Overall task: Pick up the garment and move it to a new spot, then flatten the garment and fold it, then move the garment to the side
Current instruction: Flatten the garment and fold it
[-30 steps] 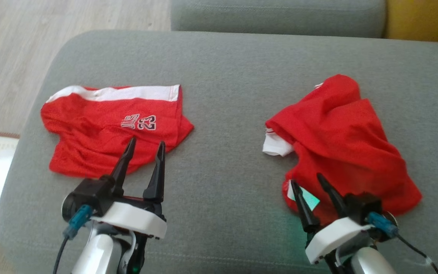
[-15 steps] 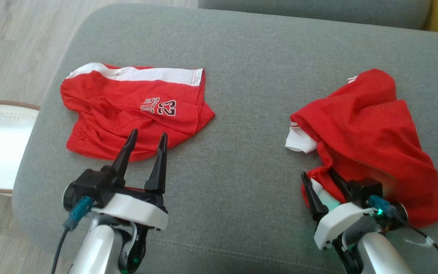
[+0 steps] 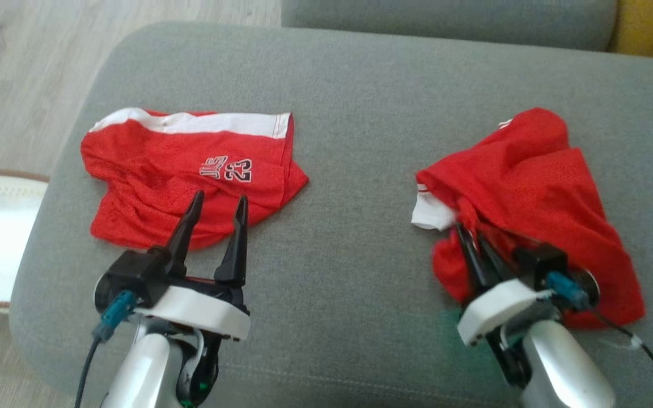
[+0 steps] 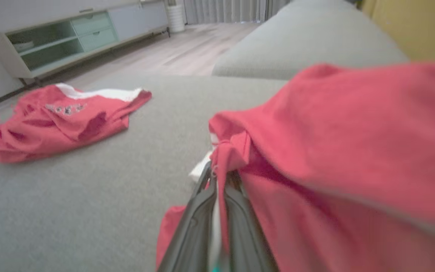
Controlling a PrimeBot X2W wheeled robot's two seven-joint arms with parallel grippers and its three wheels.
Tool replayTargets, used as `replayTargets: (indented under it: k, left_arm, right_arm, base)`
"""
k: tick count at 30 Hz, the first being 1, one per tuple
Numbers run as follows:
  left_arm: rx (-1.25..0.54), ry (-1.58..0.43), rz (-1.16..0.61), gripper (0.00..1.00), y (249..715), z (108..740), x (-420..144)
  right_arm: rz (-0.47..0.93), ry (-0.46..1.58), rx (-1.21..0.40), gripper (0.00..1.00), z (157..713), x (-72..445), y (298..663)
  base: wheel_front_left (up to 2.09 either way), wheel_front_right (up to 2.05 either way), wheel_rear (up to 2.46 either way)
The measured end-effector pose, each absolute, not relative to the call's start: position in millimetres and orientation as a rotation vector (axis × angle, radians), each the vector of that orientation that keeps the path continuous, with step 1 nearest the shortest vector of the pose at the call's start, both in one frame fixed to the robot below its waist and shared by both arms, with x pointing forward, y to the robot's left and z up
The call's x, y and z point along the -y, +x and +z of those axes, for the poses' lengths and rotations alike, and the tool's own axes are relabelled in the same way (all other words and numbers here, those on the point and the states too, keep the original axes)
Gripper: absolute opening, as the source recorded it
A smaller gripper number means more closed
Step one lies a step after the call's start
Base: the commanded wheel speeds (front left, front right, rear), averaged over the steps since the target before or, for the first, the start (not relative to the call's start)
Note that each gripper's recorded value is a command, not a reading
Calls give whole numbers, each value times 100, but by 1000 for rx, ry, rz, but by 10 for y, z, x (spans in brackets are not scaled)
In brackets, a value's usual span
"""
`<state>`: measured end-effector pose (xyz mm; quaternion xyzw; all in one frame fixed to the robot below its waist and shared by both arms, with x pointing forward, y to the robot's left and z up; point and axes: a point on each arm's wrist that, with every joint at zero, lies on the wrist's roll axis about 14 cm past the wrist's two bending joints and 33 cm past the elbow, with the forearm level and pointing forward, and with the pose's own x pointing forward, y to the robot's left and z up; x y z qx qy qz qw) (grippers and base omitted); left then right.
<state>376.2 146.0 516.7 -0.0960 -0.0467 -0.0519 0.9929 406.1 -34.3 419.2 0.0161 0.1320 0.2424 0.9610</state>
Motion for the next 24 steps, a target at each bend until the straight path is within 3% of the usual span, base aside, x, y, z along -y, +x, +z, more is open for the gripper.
replayTargets:
  k: [17, 24]
  left_arm:
    - [171, -262, -44, 100, 3500, 5405, -1572]
    - [163, -279, -40, 100, 3480, 5377, -1558]
  right_arm:
    - [764, 133, 263, 0, 6178, -524, 4070]
    - [732, 258, 516, 0, 7216, -347, 4260]
  base:
    - [0, 0, 0]
    - [0, 0, 0]
